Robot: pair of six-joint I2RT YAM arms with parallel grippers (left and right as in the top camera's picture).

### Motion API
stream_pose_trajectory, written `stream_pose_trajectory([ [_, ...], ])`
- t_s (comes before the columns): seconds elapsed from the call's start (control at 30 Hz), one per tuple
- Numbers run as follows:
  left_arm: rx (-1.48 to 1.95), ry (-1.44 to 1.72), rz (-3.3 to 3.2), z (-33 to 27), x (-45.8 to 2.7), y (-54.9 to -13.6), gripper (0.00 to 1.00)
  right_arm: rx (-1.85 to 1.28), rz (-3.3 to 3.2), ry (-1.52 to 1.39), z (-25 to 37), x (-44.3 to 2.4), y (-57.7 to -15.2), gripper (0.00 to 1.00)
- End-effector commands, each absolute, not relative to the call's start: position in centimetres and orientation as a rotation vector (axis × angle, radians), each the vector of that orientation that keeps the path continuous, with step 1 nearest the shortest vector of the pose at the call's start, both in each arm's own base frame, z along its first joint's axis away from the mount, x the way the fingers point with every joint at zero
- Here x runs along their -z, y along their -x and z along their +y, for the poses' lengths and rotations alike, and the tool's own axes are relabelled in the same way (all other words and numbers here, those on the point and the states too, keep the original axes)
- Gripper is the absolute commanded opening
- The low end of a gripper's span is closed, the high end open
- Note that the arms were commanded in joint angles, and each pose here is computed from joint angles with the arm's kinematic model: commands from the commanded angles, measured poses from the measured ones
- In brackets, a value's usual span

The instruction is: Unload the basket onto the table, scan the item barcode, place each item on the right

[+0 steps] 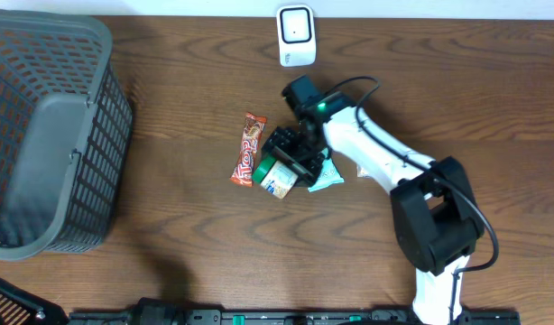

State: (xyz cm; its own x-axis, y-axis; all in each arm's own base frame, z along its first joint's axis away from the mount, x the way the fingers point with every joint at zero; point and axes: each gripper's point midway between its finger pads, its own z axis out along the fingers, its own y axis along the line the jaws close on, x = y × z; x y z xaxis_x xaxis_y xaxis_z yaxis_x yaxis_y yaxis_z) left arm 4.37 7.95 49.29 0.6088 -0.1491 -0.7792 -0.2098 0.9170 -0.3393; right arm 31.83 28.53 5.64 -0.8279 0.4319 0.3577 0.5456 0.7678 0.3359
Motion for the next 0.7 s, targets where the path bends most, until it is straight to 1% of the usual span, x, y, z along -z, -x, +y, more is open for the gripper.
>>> stream_pose_trajectory([
  [0.0,-0.033,0.414,0.934,7.7,-49.2,-5.0,0.98,0.766,-2.700,0.583,28.1,-6.6,-32.6,0.99],
  [0.13,-0.032,0.414,0.932,7.7,-49.2,-4.9,0.98,0.794,-2.729,0.556,26.5,-6.6,-33.8,0.99],
  [0.27,-0.032,0.414,0.932,7.7,-49.2,-4.9,0.98,0.803,-2.745,0.522,26.3,-6.8,-33.9,0.99],
  [0.4,-0.032,0.414,0.932,7.7,-49.2,-4.9,0.98,0.822,-2.774,0.471,26.5,-8.0,-33.8,0.99],
  [0.53,-0.033,0.414,0.934,7.7,-49.2,-4.9,0.98,0.834,-2.798,0.452,26.4,-10.2,-33.1,0.99],
  [0.67,-0.036,0.412,0.945,7.6,-48.9,-5.1,0.98,0.707,-2.852,0.489,25.7,-11.5,-31.3,0.99],
])
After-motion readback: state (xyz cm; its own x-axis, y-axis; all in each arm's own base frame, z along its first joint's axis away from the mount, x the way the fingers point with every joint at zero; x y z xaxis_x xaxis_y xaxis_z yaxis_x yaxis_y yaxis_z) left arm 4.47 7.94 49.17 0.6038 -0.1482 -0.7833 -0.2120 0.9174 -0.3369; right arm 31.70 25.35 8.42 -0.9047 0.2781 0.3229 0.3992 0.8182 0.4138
